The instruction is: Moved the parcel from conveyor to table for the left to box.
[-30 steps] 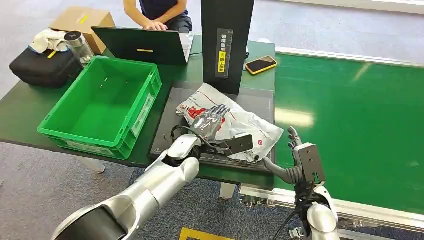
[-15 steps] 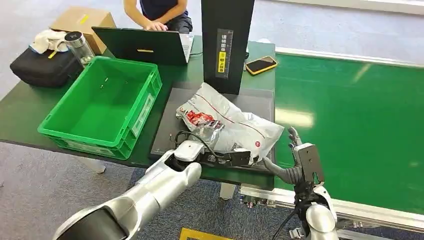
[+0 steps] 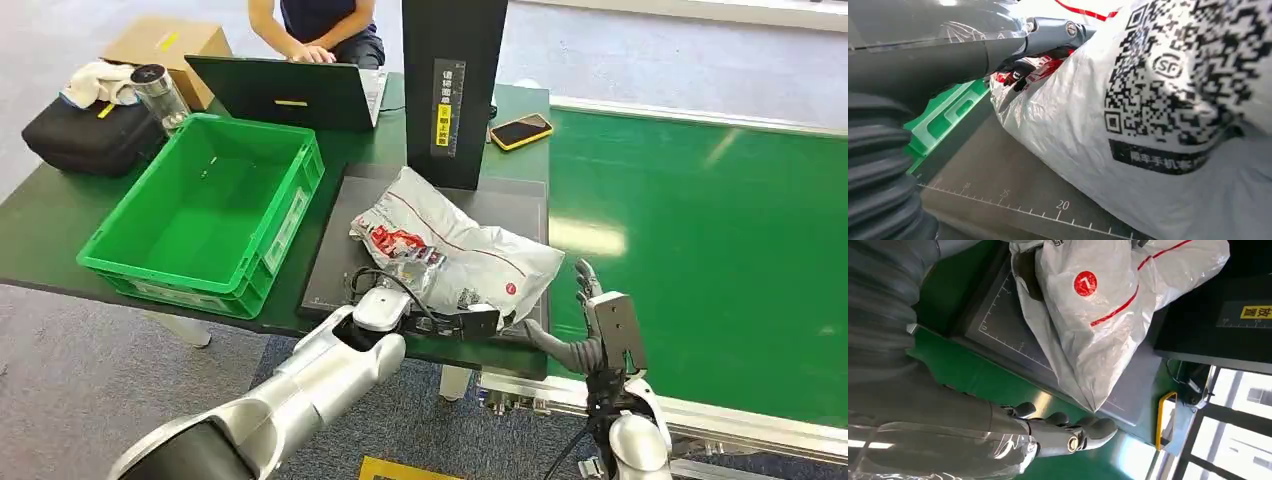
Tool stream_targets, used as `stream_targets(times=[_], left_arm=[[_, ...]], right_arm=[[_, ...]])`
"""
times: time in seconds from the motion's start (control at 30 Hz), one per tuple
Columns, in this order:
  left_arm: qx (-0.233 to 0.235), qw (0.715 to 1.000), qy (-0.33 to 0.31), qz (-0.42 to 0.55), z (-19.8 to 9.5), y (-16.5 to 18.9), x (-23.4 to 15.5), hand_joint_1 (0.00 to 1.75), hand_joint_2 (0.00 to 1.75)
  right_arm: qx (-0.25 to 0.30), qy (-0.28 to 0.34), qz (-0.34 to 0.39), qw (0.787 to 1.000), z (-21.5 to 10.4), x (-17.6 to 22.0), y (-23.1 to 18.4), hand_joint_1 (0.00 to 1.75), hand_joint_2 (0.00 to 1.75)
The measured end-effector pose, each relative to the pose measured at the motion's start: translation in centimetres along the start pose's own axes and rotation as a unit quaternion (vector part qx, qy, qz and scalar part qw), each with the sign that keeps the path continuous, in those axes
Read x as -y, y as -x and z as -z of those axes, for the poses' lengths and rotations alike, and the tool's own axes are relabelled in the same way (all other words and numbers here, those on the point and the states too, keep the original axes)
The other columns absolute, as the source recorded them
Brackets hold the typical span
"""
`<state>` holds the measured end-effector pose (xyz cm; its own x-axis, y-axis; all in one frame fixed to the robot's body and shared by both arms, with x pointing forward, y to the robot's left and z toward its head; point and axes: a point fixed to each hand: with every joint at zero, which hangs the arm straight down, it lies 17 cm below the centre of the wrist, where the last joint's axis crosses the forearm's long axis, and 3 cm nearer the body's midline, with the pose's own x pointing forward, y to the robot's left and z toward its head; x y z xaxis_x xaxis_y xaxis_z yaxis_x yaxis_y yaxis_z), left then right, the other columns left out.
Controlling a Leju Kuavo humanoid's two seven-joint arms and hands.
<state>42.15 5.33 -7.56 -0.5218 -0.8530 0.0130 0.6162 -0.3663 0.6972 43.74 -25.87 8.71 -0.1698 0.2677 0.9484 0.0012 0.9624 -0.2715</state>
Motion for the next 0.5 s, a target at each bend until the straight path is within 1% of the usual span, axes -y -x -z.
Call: stream_targets(times=[0.27, 0.3, 0.5], left_arm=[[-0.002, 1.0, -0.016, -0.008, 0.12, -0.13, -0.21, 1.24, 1.75], [-0.004, 1.0, -0.016, -0.008, 0.12, 0.03, -0.21, 1.75, 1.75], [-0.006, 1.0, -0.023, -0.007, 0.12, 0.26, -0.66, 1.75, 1.75]], right_arm=[[0.001, 0.001, -0.001, 1.0, 0.02, 0.14, -0.23, 0.0, 1.75], [0.001, 0.001, -0.001, 1.0, -0.03, 0.12, -0.18, 0.0, 1.75], [0.0, 0.001, 0.0, 1.0, -0.11, 0.11, -0.12, 0.0, 1.75]])
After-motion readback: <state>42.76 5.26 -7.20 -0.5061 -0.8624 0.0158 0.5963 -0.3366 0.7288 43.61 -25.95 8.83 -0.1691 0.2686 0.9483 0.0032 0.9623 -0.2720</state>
